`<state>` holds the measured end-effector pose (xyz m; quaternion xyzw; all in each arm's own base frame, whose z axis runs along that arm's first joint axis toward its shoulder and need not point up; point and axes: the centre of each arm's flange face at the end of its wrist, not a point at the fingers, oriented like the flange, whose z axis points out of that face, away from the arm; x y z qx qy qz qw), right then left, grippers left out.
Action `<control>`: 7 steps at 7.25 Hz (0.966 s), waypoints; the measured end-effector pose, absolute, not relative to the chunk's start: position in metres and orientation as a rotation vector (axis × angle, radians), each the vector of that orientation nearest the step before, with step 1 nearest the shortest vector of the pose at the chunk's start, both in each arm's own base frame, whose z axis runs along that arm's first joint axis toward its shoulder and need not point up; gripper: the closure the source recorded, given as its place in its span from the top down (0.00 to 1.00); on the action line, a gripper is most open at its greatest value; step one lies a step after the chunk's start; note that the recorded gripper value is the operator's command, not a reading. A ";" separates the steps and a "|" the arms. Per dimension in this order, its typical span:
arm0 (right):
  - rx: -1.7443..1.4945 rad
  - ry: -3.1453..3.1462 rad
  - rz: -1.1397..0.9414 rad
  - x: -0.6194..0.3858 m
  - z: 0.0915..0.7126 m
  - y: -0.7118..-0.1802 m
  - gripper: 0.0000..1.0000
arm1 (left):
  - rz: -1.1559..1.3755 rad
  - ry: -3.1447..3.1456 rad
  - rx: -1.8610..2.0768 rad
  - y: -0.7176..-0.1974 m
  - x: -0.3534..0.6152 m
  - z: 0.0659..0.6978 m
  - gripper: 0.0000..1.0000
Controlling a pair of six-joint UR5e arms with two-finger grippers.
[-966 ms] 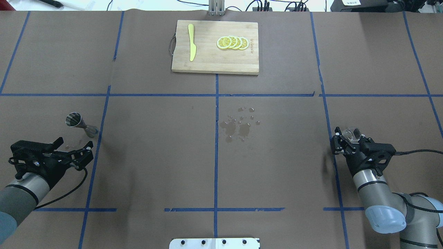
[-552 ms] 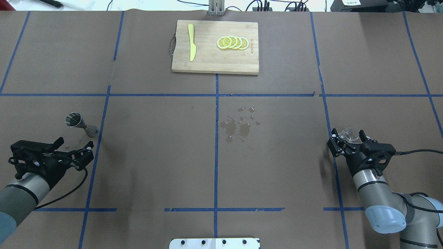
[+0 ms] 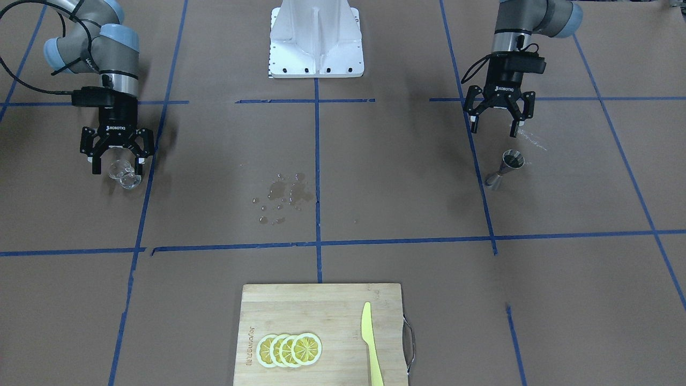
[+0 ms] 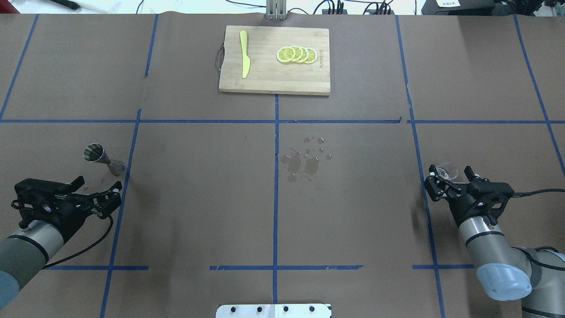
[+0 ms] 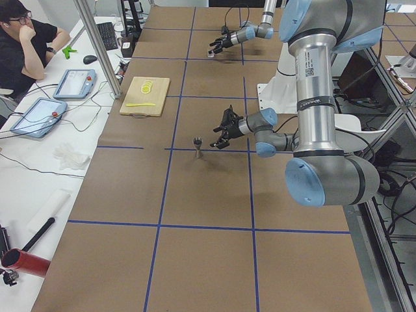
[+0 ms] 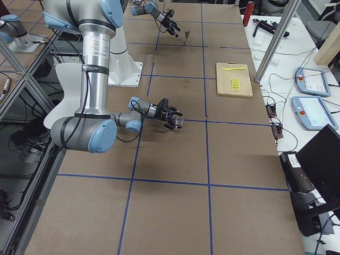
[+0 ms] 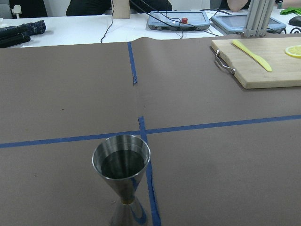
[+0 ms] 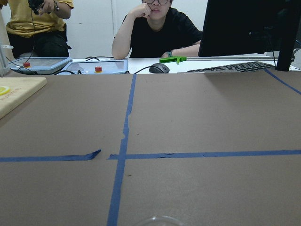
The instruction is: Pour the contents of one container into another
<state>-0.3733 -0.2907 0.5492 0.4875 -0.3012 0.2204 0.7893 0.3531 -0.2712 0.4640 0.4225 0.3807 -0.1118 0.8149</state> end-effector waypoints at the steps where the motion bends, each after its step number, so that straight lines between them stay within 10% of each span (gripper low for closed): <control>1: 1.025 -0.669 0.461 -0.360 0.540 -0.286 1.00 | -0.228 0.825 0.884 -0.270 0.354 0.461 1.00; 7: 0.685 -0.809 0.284 -0.309 0.510 -0.243 1.00 | -0.135 0.903 0.743 -0.253 0.340 0.438 1.00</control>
